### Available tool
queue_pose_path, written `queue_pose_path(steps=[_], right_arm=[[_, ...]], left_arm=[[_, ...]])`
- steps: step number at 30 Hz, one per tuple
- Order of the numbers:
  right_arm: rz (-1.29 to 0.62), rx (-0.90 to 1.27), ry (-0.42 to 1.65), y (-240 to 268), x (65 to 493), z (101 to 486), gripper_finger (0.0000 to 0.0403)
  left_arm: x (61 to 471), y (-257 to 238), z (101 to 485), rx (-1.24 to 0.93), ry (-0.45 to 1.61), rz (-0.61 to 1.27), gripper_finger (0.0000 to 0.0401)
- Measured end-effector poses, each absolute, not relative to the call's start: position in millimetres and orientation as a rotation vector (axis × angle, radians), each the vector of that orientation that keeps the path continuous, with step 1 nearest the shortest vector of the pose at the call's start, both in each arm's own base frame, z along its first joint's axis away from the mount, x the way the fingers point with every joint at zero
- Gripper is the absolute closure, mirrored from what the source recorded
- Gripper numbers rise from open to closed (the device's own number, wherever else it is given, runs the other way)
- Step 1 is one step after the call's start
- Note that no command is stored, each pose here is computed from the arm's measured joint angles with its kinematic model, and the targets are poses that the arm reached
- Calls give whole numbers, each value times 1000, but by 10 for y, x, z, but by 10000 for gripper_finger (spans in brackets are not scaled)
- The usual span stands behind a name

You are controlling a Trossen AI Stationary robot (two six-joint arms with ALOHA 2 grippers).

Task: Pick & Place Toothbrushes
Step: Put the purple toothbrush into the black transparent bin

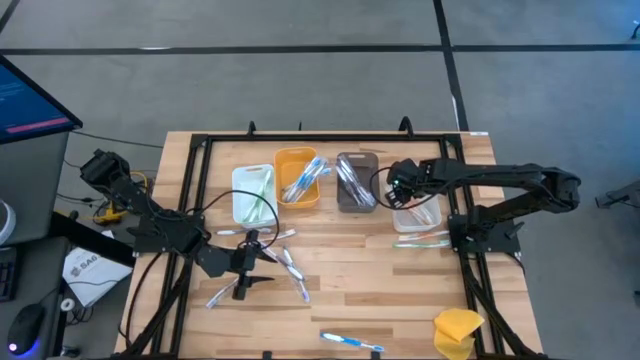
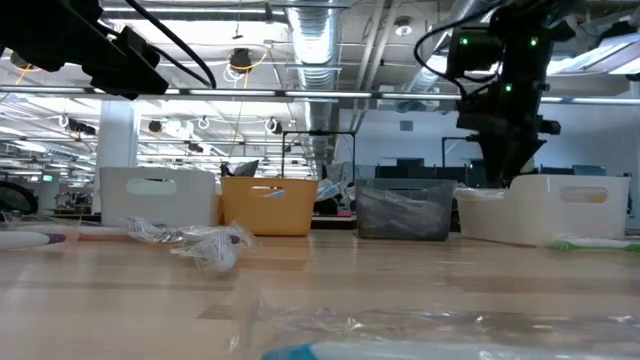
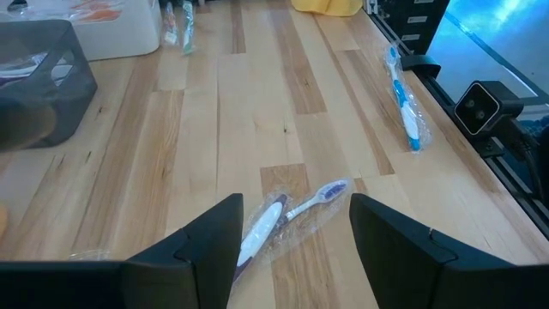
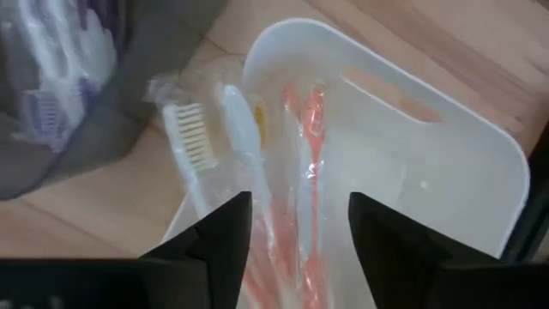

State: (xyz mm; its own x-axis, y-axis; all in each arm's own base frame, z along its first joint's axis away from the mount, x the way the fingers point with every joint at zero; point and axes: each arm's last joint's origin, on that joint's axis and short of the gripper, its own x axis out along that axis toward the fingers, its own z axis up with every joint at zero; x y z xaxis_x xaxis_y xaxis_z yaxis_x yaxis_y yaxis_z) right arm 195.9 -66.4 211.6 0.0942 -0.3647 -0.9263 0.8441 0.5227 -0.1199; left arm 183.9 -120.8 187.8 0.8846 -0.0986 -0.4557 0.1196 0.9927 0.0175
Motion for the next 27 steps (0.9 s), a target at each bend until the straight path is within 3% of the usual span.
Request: queue_pose_path(steps=[13, 22, 27], right_arm=[[-827, 451, 1203, -411, 2057, 2532, 222], [-536, 352, 1253, 102, 2117, 2607, 220], [-392, 300, 1176, 401, 2176, 2631, 222]], left_arm=[[1839, -1208, 1878, 46, 472, -113, 192], [1839, -1208, 1878, 46, 472, -114, 192], [1839, -1208, 1878, 46, 472, -114, 192]])
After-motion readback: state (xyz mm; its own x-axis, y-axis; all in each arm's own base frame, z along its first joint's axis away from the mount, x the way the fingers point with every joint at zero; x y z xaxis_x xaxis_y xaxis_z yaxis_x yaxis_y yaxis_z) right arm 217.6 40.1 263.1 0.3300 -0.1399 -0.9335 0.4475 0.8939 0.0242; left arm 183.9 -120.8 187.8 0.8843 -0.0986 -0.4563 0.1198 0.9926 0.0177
